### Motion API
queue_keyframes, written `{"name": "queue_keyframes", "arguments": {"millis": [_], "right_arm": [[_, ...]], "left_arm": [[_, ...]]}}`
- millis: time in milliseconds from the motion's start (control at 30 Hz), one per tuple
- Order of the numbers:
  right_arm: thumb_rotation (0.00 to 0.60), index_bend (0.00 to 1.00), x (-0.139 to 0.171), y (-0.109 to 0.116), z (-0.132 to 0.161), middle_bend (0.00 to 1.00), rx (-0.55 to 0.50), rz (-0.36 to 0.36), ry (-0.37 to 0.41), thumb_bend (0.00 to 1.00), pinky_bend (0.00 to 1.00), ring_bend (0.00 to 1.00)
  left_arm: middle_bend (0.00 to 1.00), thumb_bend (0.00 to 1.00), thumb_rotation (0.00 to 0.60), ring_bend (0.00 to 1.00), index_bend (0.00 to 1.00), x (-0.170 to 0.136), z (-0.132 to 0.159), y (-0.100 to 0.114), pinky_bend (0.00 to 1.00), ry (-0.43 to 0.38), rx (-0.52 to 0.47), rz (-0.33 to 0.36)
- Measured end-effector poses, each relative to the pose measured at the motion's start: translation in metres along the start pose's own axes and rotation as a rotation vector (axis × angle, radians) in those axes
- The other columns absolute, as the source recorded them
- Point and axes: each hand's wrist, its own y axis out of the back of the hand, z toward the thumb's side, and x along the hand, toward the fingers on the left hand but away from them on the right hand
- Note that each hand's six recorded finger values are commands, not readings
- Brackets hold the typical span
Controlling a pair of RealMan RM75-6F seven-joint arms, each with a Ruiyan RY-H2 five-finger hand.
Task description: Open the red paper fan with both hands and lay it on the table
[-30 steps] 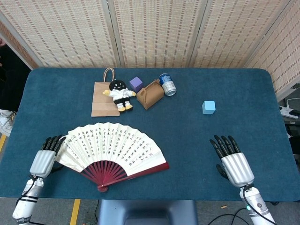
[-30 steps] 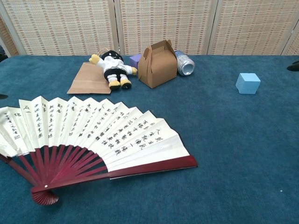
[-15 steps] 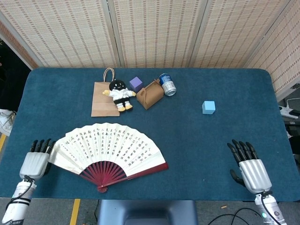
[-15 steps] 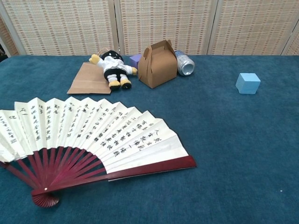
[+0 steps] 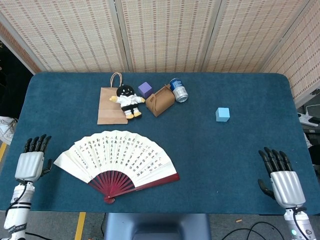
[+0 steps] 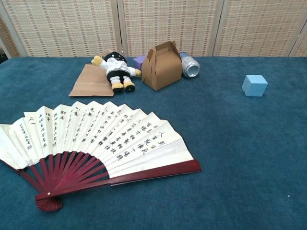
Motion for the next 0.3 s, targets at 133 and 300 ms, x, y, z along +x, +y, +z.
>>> {"name": "queue_keyframes", "arguments": {"millis": [133, 300], "right_arm": [[0.600, 0.00, -0.004, 0.008, -0.016, 0.00, 0.008, -0.045, -0.048, 0.27, 0.00, 0.00], [0.600, 0.00, -0.006, 0.013, -0.025, 0.00, 0.009, -0.067, -0.079, 0.27, 0.00, 0.00]], "left_arm": [[0.00, 0.45, 0.600, 0.00, 0.00, -0.014, 0.008, 0.006, 0.00, -0.109, -0.281, 0.007], [0.00, 0.45, 0.600, 0.00, 0.00, -0.037, 0.023, 0.011, 0.00, -0.275, -0.473, -0.036]]}}
